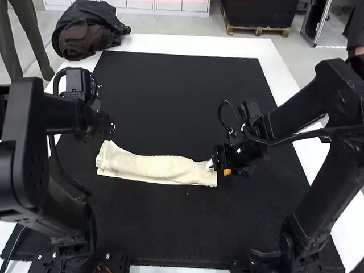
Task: Fold the towel.
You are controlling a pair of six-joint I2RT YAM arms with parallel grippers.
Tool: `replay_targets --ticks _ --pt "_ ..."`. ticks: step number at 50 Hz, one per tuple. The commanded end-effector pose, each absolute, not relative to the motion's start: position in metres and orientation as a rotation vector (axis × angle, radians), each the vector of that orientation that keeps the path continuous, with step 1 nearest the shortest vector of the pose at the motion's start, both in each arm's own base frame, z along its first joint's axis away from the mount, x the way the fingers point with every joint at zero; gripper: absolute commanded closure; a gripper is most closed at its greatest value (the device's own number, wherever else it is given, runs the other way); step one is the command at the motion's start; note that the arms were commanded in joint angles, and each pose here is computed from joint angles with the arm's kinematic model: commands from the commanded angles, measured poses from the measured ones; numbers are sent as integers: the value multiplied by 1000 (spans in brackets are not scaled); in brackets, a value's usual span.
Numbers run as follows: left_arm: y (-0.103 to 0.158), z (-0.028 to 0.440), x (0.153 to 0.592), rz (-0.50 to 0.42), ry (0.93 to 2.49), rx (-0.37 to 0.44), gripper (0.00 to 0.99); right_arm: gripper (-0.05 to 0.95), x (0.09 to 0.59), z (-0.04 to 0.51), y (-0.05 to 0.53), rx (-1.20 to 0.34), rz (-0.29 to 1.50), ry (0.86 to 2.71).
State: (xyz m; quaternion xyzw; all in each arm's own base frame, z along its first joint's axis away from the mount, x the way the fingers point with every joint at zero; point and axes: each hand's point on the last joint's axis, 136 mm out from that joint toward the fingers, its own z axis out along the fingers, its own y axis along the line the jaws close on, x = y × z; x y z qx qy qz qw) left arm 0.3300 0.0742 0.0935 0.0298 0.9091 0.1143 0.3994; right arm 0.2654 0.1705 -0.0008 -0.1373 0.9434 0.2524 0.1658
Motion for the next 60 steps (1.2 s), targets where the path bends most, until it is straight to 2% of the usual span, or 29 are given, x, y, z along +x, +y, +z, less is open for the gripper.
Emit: replay_targets --ticks 1,7,15,55,60 --pt "82 111 335 309 2254 41 25 -7 273 10 188 -428 760 2653" --pt "82 110 335 310 2255 39 25 -7 280 21 202 -466 773 2622" --pt "82 111 335 310 2252 39 25 -5 281 21 207 -441 785 2624" --pt "85 129 344 308 2224 20 25 2 268 -16 197 -456 725 2708" --pt "88 136 346 314 2211 8 25 115 263 -24 195 -452 725 2721"
